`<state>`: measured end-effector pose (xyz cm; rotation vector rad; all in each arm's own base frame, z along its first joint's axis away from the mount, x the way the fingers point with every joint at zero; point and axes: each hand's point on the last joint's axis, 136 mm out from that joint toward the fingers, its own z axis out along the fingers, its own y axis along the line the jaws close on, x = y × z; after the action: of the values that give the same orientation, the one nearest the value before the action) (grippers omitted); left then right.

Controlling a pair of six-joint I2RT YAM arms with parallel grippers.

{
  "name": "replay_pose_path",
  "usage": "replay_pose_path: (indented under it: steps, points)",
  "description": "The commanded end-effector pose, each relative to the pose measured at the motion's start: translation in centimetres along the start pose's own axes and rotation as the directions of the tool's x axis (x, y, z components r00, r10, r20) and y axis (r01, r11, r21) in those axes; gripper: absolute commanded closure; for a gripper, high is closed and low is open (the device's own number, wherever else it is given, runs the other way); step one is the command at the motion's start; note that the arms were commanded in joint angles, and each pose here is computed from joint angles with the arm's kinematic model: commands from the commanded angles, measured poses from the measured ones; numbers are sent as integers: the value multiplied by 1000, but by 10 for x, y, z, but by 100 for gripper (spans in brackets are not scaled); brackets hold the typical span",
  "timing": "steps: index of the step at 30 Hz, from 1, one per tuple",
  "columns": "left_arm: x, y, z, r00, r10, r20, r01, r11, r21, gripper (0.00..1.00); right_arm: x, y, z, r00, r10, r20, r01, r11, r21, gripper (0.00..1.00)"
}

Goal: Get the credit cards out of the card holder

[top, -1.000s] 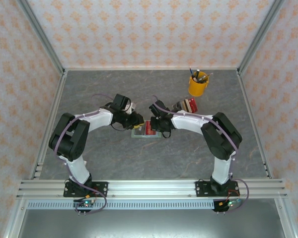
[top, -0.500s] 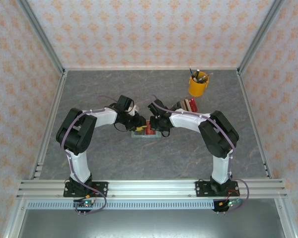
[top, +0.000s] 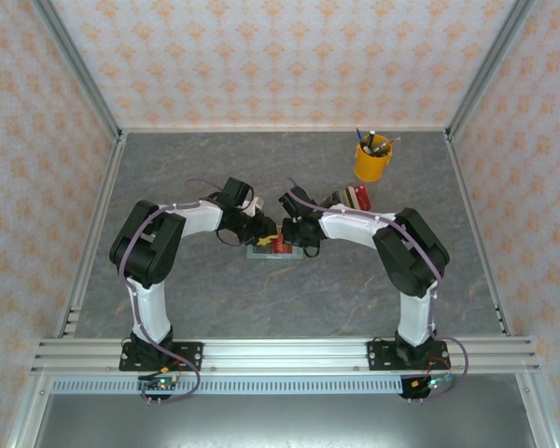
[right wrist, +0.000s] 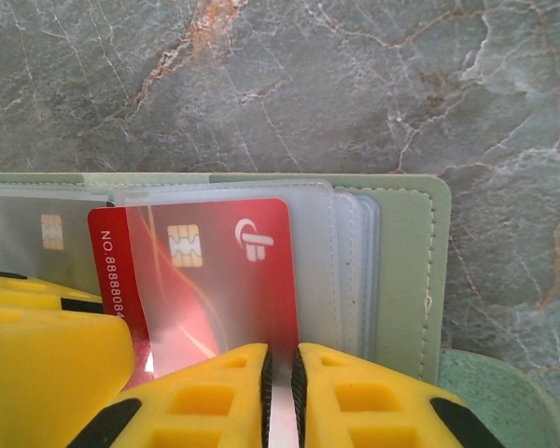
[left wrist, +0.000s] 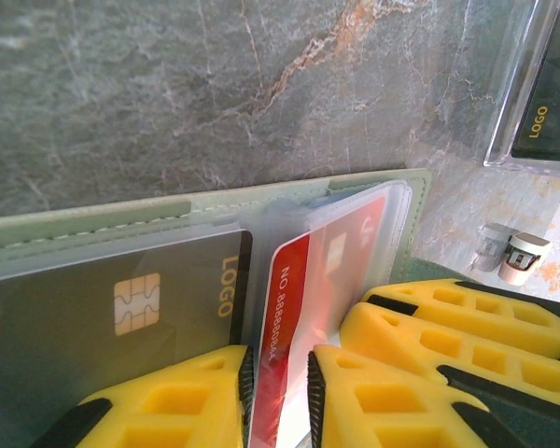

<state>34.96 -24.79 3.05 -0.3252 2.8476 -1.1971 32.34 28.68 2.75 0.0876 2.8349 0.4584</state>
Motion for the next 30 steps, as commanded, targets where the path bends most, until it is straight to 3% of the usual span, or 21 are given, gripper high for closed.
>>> replay_pose_path:
  steps: [1,13,17,25,30]
  points:
    - [3,-8,5,999,10,-34,-9,999,31,78,10,-21,13,999,32,-42,-29,997,74,82]
    - [0,-9,-14,999,31,18,-32,996,80,100,14,-32,20,996,73,-46,-67,992,110,83]
    - [1,2,-22,1000,12,25,-13,999,53,100,12,-33,18,995,92,-28,-89,991,100,83]
    - [2,17,-61,997,19,80,-17,1000,-23,100,-4,-5,1,996,80,-34,-82,994,-71,81]
    - [2,15,-81,992,42,115,-36,998,-54,100,-17,32,-38,1000,11,22,-5,966,-257,71]
